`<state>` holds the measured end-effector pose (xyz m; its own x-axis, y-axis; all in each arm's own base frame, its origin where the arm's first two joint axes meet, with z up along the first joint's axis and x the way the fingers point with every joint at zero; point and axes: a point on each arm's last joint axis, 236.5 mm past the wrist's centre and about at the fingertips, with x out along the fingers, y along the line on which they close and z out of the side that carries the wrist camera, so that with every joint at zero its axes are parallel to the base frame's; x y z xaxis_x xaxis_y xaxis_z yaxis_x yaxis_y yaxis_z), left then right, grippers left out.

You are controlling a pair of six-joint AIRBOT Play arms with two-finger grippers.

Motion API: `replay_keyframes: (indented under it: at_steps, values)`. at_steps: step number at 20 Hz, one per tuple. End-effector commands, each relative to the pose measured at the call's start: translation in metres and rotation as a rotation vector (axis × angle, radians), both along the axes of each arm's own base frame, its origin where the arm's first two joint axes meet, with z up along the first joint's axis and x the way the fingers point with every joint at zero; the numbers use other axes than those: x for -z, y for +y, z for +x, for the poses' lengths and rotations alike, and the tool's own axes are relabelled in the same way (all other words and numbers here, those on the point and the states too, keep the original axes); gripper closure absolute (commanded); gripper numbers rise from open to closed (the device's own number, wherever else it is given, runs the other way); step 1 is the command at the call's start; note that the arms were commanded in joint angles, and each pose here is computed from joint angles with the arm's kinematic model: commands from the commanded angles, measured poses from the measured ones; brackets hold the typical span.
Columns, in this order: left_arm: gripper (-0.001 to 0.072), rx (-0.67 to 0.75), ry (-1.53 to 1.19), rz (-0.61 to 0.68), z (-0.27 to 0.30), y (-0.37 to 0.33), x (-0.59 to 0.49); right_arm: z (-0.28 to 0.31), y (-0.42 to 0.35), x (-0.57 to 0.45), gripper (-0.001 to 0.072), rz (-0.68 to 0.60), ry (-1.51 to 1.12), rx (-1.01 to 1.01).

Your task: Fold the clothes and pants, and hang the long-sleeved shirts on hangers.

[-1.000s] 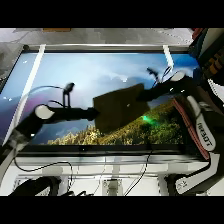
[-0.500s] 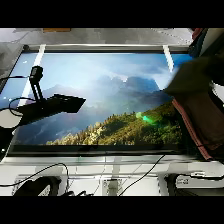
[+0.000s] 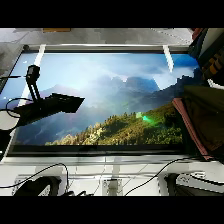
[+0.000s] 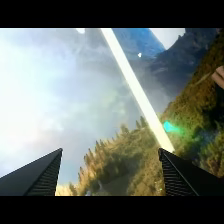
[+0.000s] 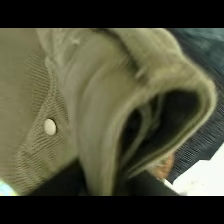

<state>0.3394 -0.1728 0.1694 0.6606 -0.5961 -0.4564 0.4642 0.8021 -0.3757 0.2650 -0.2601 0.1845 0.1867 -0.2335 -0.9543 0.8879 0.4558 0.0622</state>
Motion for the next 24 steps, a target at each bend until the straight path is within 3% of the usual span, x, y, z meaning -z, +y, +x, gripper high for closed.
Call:
replay_keyframes:
  at_steps: [1,2,6,7,9,14,17,20,24]
  values:
    - [0.0007,-0.002,-0.003,0.000,0.000,0.001,-0.001,-0.018,-0.005,0.011,0.0099,0.014,0.056,0.061]
    - [0.0007,-0.002,-0.003,0.000,0.000,0.001,-0.001,-0.015,-0.007,0.012,0.0011,0.007,0.048,0.056]
    - [0.0007,-0.002,-0.003,-0.001,0.000,0.001,-0.001,-0.008,-0.014,0.009,0.0028,-0.025,0.017,0.043]
    - [0.0007,-0.002,-0.003,0.000,0.000,0.001,-0.001,-0.004,-0.015,0.008,0.0138,-0.034,0.010,0.015]
    - [0.0007,-0.002,-0.003,0.000,0.000,0.001,-0.001,0.003,-0.013,0.007,0.0664,-0.043,-0.003,-0.066]
    - [0.0007,-0.002,-0.003,0.000,0.000,0.001,-0.001,0.071,0.066,-0.002,0.0665,0.124,-0.202,-0.320]
    - [0.0007,-0.002,-0.003,0.000,0.000,0.001,-0.001,0.111,0.143,-0.011,0.0665,0.112,-0.235,-0.590]
    - [0.0007,-0.002,-0.003,0.000,0.000,0.001,-0.001,0.135,0.245,-0.012,0.0665,0.056,-0.217,-0.940]
    - [0.0007,-0.002,-0.003,0.000,0.000,0.001,-0.001,0.154,0.323,-0.017,0.0665,-0.205,-0.195,-1.202]
